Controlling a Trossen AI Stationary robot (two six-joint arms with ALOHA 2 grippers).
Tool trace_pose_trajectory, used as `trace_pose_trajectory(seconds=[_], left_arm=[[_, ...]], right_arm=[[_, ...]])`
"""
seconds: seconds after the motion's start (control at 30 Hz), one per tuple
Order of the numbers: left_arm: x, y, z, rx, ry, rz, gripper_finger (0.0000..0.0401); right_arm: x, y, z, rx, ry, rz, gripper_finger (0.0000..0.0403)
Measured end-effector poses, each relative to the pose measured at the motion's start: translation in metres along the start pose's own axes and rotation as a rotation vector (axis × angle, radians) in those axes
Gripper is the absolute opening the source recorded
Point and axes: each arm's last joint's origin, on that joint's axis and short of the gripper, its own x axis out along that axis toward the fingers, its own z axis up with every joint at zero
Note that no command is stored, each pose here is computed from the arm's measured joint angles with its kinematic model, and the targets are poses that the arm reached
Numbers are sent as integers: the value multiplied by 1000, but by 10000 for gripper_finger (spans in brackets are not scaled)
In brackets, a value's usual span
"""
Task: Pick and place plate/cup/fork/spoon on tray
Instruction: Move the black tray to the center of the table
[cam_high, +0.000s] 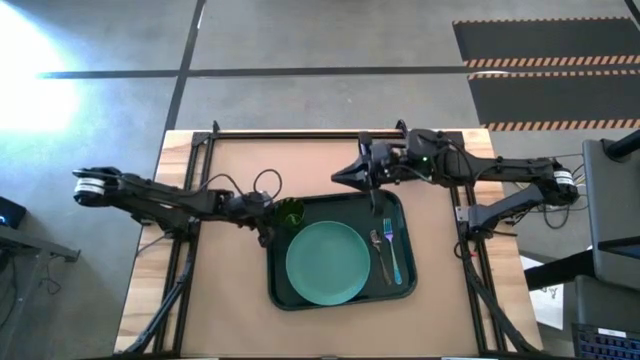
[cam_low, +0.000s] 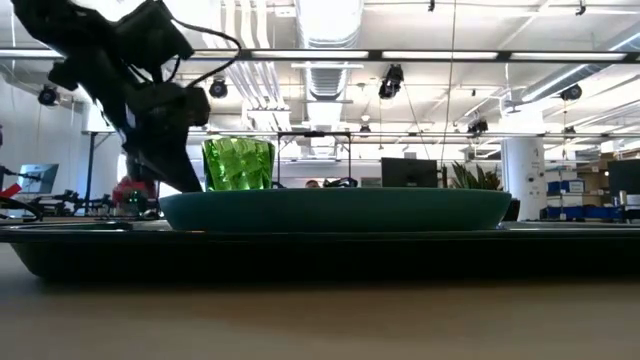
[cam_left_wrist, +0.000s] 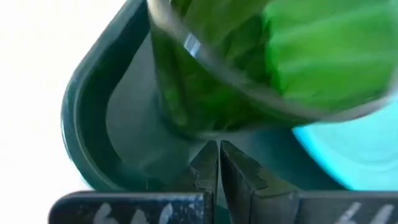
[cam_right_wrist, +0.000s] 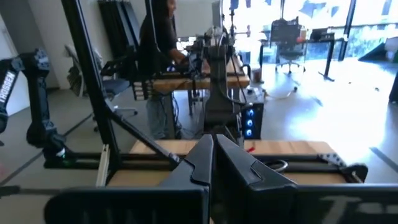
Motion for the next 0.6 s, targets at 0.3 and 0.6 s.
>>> trace_pose_trajectory(seconds=[0.3, 0.6], left_arm=[[27, 6, -13, 4, 121, 74, 0], [36, 16, -16, -9, 147, 161, 0]], right_arm=[[0, 0, -2, 24, 9, -1, 9], [0, 0, -2, 25, 10, -1, 9]])
